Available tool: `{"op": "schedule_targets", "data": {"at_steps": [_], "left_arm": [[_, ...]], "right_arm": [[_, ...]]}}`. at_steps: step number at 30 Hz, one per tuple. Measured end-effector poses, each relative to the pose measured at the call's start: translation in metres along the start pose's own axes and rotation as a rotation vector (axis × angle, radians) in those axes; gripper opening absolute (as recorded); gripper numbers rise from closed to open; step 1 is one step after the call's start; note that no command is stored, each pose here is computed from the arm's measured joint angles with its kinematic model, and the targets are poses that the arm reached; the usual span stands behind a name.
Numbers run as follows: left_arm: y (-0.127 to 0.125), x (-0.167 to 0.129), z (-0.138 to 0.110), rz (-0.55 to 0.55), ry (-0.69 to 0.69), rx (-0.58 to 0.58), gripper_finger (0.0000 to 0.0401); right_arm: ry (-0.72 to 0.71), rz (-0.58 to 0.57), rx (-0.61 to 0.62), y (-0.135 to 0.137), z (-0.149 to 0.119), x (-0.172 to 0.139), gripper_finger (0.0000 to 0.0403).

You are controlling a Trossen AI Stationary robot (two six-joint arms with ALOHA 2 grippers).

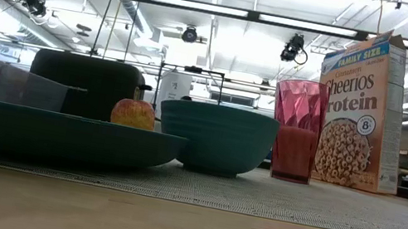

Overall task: Arrange a breakfast setting
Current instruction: Put the black spoon on the mat

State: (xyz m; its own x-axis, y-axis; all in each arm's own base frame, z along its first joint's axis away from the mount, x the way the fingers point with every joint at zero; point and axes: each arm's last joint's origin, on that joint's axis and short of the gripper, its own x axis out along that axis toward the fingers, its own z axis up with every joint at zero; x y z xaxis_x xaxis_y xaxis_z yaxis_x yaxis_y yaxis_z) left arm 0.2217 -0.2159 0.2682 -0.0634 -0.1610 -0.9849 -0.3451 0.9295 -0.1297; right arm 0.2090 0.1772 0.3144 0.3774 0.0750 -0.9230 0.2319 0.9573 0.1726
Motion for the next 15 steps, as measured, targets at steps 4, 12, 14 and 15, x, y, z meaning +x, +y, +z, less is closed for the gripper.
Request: {"op": "schedule_targets", "data": {"at_steps": [4,12,14,15], "left_arm": [[-0.004,-0.047,0.004,-0.016,-0.176,0.011,0.0077],[0.013,-0.141,0.000,-0.051,-0.827,-0.119,0.0078],[0.019,-0.159,-0.002,-0.032,-1.013,-0.168,0.0078],[0.022,-0.166,-0.004,-0.019,-1.096,-0.184,0.0078]], "right_arm": [[-0.229,0.053,0.042,0.009,0.018,-0.001,0.0213],[-0.668,0.120,0.128,0.020,0.057,-0.013,0.0213],[-0.746,0.136,0.251,0.016,0.066,-0.011,0.0214],[-0.778,0.146,0.332,0.014,0.070,-0.009,0.0216]]}}
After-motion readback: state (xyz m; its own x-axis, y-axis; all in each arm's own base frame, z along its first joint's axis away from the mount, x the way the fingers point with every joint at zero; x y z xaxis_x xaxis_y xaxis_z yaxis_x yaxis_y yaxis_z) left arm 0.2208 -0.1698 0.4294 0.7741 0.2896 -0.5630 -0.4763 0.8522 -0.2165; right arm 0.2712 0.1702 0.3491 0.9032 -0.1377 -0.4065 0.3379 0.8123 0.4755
